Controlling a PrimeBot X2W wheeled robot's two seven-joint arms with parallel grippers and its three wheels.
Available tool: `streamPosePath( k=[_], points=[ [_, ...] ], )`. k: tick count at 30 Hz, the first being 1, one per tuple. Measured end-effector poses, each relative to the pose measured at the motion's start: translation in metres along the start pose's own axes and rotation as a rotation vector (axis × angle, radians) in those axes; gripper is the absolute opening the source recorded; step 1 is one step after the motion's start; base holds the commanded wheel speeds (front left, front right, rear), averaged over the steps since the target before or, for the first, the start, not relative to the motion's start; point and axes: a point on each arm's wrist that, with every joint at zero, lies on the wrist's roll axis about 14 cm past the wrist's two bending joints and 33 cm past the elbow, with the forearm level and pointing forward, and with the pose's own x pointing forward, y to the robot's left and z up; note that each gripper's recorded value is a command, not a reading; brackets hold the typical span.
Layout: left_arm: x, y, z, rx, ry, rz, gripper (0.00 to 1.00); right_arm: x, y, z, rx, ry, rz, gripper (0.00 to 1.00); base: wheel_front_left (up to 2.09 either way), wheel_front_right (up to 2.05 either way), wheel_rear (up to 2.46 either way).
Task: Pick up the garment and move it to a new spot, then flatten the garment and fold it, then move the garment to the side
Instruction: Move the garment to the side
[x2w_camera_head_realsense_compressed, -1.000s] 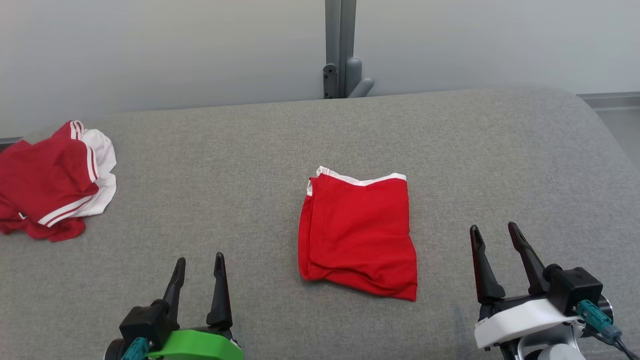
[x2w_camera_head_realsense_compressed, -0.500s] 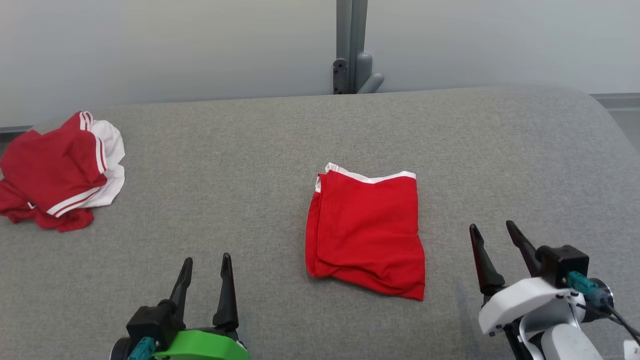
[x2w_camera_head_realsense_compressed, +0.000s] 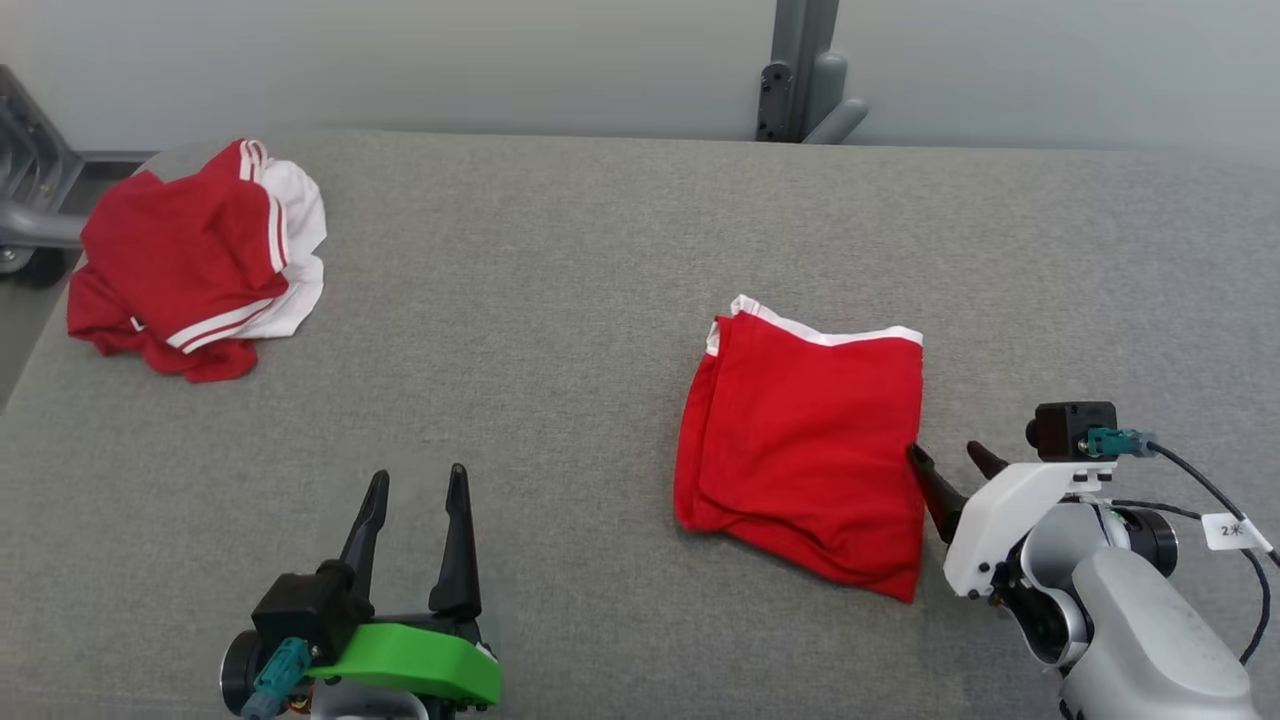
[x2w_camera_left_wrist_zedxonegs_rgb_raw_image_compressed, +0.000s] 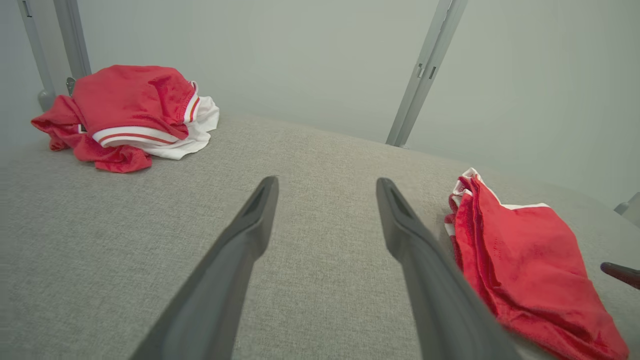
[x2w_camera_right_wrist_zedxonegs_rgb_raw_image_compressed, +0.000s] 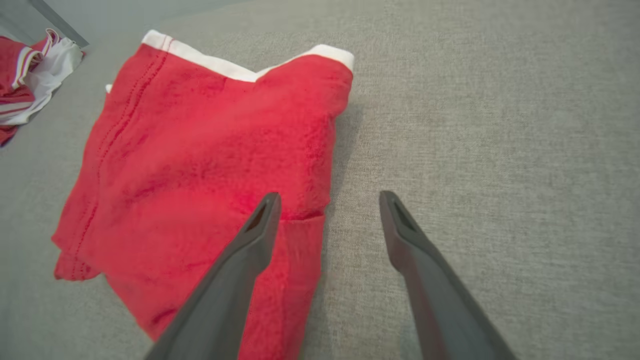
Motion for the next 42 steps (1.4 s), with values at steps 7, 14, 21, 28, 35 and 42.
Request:
streamPosePath(
  k=[7, 14, 21, 28, 35, 42],
  points=[
    [0.000, 0.018, -0.003, 0.009, 0.013, 0.057, 1.00, 0.029, 0.006, -0.018, 0.037, 0.125, 0.052, 1.00, 0.00, 0.00, 0.00],
    [0.002, 0.026, -0.006, 0.016, 0.026, 0.083, 1.00, 0.047, 0.012, -0.027, 0.095, 0.205, 0.089, 0.49, 0.00, 0.00, 0.00],
    [0.005, 0.025, -0.009, 0.017, 0.034, 0.085, 1.00, 0.050, 0.009, -0.022, 0.063, 0.193, 0.100, 0.00, 0.00, 0.00, 0.00],
    [0.016, 0.006, -0.013, 0.014, 0.042, 0.017, 1.00, 0.042, -0.019, -0.002, 0.013, 0.134, 0.057, 0.00, 0.00, 0.00, 0.00],
    [0.035, -0.034, -0.021, 0.010, 0.054, -0.115, 1.00, 0.021, -0.065, 0.013, -0.041, 0.118, -0.034, 0.00, 0.00, 0.00, 0.00],
    [0.055, -0.082, -0.038, 0.014, 0.085, -0.269, 1.00, -0.006, -0.103, 0.032, -0.044, 0.067, -0.129, 0.00, 0.00, 0.00, 0.00]
  ],
)
